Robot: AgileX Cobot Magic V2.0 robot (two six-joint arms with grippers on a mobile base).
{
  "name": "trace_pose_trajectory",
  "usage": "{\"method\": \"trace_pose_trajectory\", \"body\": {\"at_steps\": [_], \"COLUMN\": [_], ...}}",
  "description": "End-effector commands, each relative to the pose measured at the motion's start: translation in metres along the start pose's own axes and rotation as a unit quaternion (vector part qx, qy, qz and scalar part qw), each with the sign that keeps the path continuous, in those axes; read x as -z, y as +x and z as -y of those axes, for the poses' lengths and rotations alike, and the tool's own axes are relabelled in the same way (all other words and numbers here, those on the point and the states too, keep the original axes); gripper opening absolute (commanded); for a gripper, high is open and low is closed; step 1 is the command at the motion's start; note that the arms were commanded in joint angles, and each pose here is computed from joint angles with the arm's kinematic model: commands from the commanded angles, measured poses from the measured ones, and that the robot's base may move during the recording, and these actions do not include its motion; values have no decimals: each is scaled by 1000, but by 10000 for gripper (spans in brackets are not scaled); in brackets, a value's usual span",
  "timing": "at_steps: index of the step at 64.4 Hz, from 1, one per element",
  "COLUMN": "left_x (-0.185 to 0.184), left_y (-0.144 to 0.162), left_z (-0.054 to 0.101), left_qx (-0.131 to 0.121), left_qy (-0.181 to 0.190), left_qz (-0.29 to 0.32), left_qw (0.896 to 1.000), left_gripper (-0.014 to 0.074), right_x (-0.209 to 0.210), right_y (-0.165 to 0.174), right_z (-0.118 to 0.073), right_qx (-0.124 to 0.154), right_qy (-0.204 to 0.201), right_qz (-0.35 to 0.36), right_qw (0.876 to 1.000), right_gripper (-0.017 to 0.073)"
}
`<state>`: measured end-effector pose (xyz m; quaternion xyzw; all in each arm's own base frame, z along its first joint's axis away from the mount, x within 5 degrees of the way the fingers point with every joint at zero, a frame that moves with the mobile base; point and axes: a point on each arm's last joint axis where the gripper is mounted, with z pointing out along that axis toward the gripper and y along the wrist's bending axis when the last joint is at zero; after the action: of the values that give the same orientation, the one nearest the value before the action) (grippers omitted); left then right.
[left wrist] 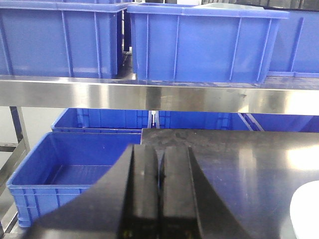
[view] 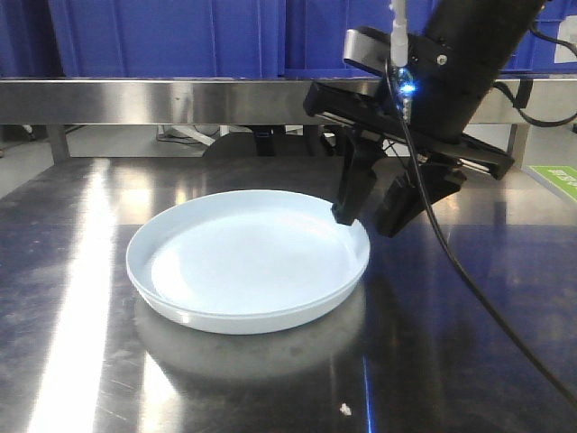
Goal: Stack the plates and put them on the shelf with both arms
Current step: 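Reposition the right gripper onto the rim of the stacked plates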
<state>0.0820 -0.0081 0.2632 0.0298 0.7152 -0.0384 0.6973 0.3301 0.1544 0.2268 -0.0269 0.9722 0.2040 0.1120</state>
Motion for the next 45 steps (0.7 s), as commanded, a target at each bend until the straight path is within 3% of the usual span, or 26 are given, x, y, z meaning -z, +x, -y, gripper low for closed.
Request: {"method": "trace_pose_trajectory", "body": {"at_steps": [1, 45], "left_x": [1, 1], "left_y": [-19, -19], "left_z": [-2, -2], "left_qx": [3, 3], "left_qy": [-12, -12], "left_qz": [52, 52], "left_qw": [999, 999], "left_gripper": [81, 81], "right_x": [15, -5], "right_y": [-5, -3], "right_z": [-10, -12], "right_qx": [8, 4], "right_qy": [-15, -13], "right_qz": [31, 12], "right_qw": [999, 1000], "right_gripper": [356, 355]}}
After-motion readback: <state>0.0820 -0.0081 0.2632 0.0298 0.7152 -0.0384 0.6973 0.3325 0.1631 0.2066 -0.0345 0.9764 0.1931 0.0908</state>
